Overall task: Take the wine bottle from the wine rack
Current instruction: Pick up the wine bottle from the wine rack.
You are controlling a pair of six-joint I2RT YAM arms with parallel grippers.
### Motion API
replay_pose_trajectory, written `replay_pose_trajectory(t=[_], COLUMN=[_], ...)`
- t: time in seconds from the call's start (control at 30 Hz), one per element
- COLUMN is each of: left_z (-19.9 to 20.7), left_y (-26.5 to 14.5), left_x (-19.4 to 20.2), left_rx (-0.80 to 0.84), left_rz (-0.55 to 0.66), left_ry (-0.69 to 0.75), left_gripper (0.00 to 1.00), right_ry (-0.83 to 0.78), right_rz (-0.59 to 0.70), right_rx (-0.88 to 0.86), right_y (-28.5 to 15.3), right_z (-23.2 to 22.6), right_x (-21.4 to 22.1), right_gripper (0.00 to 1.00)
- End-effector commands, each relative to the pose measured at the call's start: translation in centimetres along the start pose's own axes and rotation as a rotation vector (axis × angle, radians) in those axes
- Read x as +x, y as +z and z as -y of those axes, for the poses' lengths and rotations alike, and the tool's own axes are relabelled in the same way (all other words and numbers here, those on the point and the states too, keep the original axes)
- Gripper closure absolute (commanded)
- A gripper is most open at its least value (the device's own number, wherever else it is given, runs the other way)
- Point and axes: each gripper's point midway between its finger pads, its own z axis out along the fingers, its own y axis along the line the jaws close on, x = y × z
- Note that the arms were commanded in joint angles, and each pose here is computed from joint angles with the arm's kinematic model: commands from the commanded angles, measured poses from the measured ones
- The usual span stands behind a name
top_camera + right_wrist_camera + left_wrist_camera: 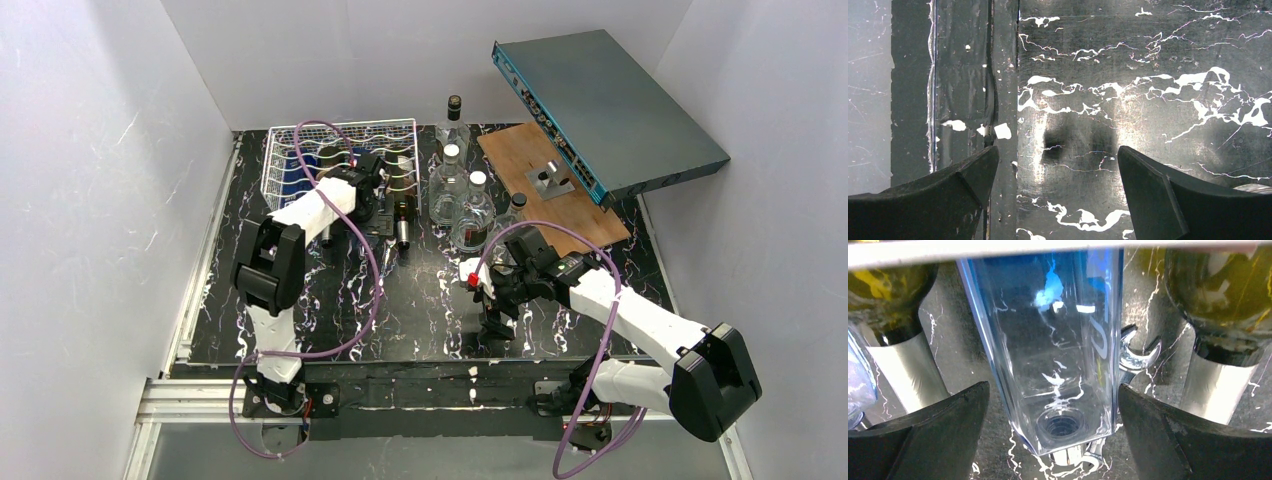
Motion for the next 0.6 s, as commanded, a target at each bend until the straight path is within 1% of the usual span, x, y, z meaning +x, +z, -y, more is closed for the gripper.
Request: replay_pose_trajectory(t=[0.0,0.07,0.17,0.47,0.57], left_z=[-0.3,-0.2,-0.1,0.0,0.3], left_y=[-0.5,-0.1,0.3,1.4,1.7], left_x=[-2.3,-2.4,-2.6,-3.3,-3.3], left_rx=[-0.025,-0.026,-0.025,-0.031,-0.018], left_rz=[0.065,0.065,0.066,0.078,0.072], left_ry=[-0.006,0.001,0.005,0.003,0.004], left_gripper=[0.01,0.01,0.06,0.13,0.18], right_ry=[-0.016,-0.015,-0.011,-0.004,-0.001], right_rz=[0.02,0.019,0.017,0.017,0.018], right_rx=[-0.004,-0.003,-0.002,0.003,0.003], right_y=[-0.1,-0.1,-0.1,-0.2,-0.2], right_z=[0.0,0.0,0.1,0.3,0.3], right_x=[-0.3,-0.2,-0.1,-0.1,0.0], right_gripper=[0.02,0.02,0.02,0.02,0.02])
